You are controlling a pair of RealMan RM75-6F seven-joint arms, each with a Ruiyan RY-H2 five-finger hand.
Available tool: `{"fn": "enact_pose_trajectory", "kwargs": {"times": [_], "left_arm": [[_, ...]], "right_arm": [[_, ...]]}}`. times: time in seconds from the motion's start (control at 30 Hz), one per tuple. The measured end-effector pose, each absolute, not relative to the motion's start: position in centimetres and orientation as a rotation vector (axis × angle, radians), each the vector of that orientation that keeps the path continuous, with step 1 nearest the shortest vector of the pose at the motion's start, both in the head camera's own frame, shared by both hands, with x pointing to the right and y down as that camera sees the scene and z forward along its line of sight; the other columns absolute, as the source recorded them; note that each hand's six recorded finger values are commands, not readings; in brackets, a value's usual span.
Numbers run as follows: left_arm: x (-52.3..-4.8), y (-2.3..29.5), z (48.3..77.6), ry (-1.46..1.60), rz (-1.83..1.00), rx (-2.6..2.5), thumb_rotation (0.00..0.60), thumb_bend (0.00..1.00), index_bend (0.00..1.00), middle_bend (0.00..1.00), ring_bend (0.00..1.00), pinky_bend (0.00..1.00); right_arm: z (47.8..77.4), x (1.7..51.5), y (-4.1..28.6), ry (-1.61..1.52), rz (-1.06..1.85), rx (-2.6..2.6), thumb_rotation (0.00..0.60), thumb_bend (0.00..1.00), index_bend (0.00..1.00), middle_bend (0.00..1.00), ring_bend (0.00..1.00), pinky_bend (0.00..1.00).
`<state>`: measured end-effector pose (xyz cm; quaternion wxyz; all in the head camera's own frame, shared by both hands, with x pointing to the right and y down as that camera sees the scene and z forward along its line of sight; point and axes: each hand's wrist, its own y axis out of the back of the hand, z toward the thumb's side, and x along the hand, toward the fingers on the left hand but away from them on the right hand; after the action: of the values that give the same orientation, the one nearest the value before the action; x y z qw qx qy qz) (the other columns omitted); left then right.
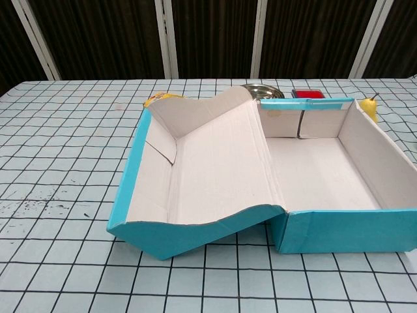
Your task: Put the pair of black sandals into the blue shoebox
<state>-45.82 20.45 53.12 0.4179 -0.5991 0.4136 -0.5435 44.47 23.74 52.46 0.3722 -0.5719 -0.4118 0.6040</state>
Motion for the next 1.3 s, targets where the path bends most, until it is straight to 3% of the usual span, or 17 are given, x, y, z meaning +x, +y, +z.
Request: {"fn": "enact_pose_trajectory", "kwargs": {"times": [0.3,0.43,0.83,1.1,1.3], "left_arm": [[-46.5,20.5,52.3,1.060,-1.375,-1.495,0.600,0.33,0.16,0.06,0.02,0.16],[-47.0,20.5,51.6,1.086,-1.369,-1.483,0.600,0.41,0.16,0.07,0.02,0.16],[-48.2,20.1,50.0,1.158,-1.330,-1.444,0.600,0.50,0.16,0.09,0.02,0.17],[-48.7,20.1,49.5,1.193,-1.311,-1.444,0.600,0.50,0.16,0.08,0.02,0.16],[-49.1,20.0,49.8,1.191,-1.329,-1.444,0.600,0.50,0.16,0.05,0.02,0.14]], "right_arm": [[52.8,44.5,24.0,-1.038,1.578,-1.477,0.600,0.33,0.28,0.14,0.16,0.24],[52.9,44.5,23.9,-1.036,1.577,-1.482,0.600,0.33,0.28,0.13,0.16,0.24],[53.7,44.0,24.2,-0.994,1.586,-1.502,0.600,0.33,0.28,0.13,0.16,0.24],[54.3,42.4,26.5,-0.930,1.678,-1.665,0.600,0.33,0.24,0.10,0.14,0.21],[52.9,41.5,28.8,-0.873,1.790,-1.752,0.600,0.33,0.19,0.09,0.11,0.21]]}}
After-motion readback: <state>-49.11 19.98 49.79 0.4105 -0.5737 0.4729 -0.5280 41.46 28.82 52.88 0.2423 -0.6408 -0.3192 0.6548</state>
